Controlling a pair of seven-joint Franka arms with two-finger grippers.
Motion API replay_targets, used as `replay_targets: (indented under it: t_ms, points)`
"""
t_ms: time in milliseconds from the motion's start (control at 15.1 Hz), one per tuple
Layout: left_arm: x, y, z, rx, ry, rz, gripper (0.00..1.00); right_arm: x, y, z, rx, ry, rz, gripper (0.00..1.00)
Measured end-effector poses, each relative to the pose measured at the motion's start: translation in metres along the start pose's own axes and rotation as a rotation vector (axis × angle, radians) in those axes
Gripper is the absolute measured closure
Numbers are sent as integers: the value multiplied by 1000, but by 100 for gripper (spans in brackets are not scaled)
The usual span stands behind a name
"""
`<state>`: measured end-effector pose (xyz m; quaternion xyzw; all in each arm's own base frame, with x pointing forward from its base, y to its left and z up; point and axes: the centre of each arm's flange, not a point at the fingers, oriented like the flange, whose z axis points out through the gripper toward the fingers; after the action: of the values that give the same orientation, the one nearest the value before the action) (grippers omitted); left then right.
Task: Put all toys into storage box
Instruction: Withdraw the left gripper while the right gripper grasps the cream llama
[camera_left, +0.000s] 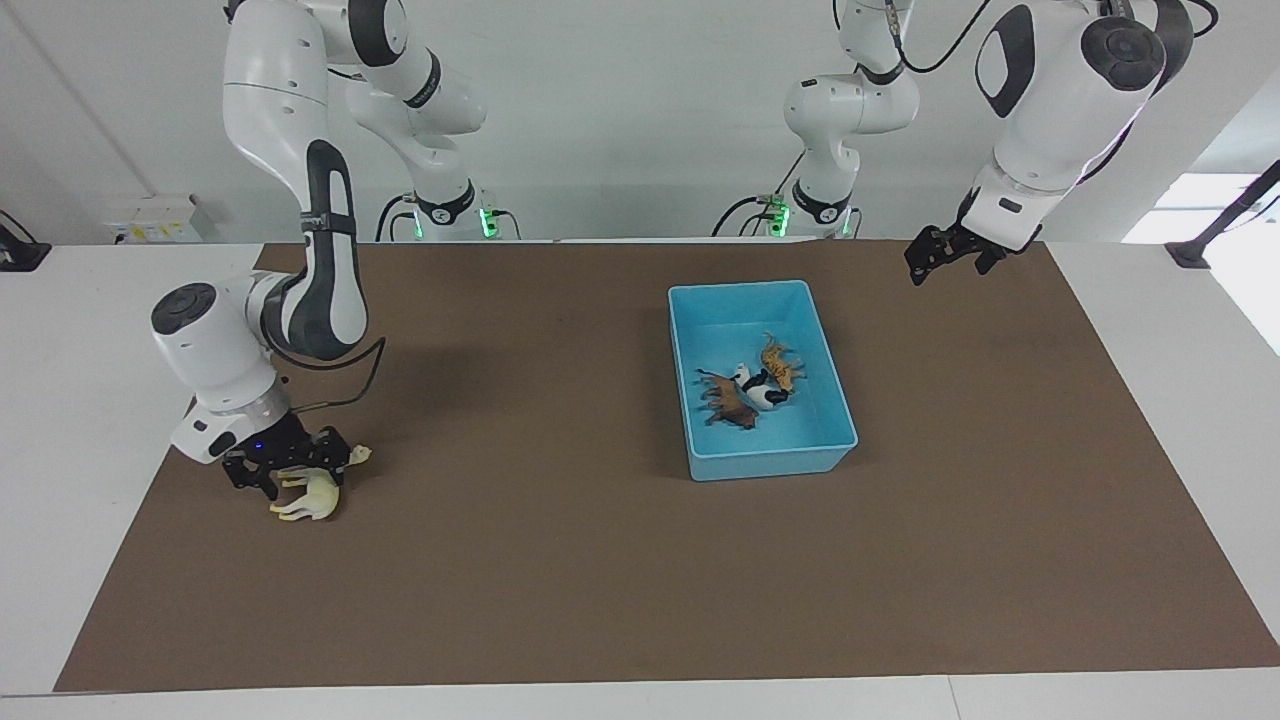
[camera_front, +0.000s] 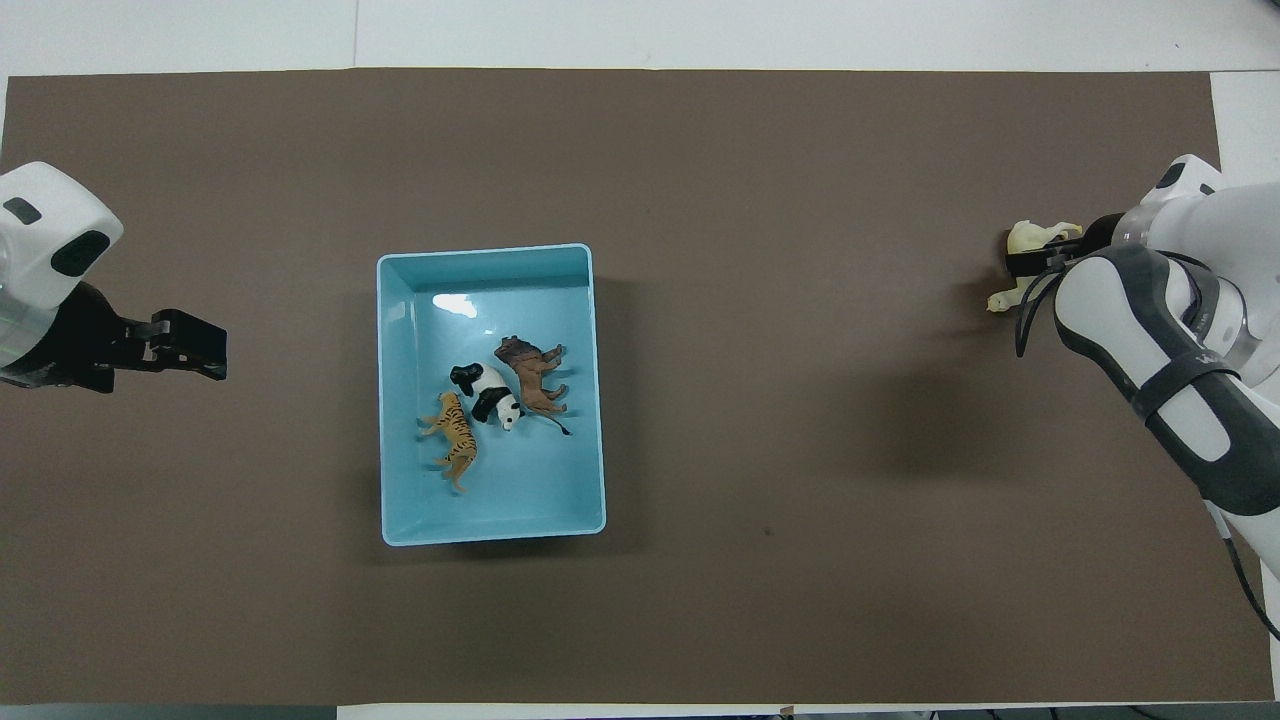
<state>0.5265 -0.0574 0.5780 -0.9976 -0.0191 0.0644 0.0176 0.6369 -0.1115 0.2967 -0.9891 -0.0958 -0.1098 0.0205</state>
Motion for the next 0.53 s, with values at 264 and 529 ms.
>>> replay_targets:
  t_ms: [264, 529]
  points:
    - [20, 2, -7, -10, -16, 18, 0, -2, 1, 8, 19, 7, 18, 35]
    - [14, 11, -12, -2, -58, 38, 0, 5, -16, 8, 24, 13, -19, 58]
